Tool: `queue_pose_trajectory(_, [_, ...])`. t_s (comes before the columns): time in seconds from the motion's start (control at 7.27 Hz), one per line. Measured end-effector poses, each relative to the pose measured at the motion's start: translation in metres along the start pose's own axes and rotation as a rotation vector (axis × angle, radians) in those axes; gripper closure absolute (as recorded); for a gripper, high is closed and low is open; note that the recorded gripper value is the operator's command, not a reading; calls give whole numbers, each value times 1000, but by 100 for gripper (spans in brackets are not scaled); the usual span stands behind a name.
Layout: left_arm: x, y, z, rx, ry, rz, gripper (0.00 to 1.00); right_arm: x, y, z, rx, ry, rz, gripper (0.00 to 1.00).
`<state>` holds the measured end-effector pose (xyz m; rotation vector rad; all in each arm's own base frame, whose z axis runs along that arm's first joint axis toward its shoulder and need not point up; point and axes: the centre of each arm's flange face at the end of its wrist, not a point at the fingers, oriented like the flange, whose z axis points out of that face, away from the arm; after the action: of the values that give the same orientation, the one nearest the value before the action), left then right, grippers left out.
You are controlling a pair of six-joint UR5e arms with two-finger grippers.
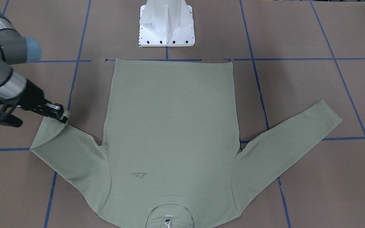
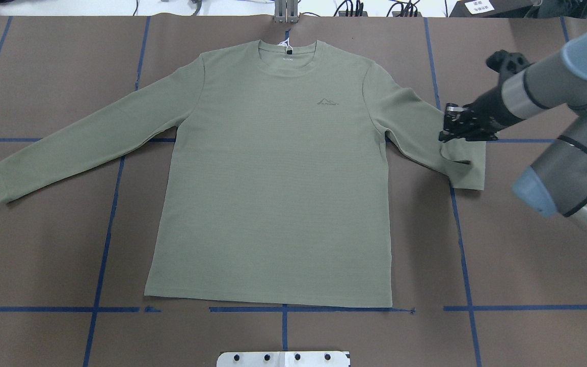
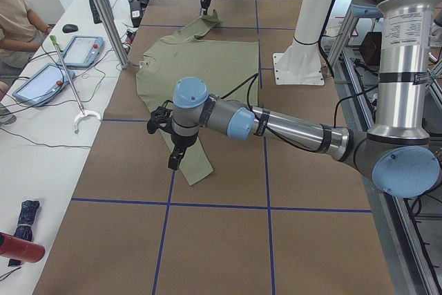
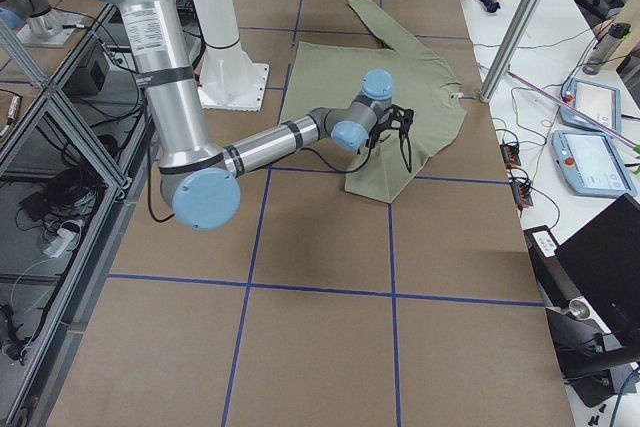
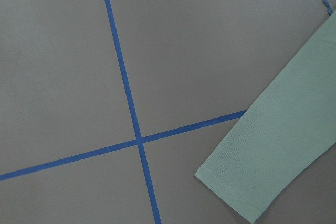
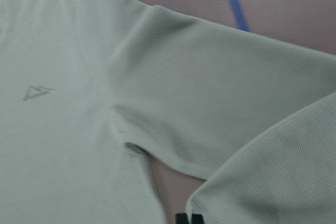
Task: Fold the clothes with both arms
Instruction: 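Carry the sleeve with the right gripper across the shirt body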
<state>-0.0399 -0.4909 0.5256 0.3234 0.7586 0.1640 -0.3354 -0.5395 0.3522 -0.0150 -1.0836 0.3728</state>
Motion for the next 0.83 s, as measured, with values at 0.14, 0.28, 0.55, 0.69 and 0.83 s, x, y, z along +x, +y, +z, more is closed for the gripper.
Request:
queue_pose_trajectory(0.14, [1, 0, 0, -1, 9, 0, 0, -82, 8, 7, 48, -27, 50, 100])
queue_pose_trajectory(0.28, [0, 0, 1, -2, 14, -1, 0, -156, 12, 4, 82, -63, 92, 100])
queue_pose_trajectory(0.55, [-2, 1, 3, -3, 17, -2, 0, -283, 26, 22, 115, -106, 113, 100])
queue_pose_trajectory(0.69, [-2, 0, 4, -1, 17, 0, 0, -327, 42, 49, 116, -111, 98, 100])
queue_pose_trajectory(0.83, [-2, 0, 4, 1, 17, 2, 0, -353, 65, 79, 129, -115, 78, 100])
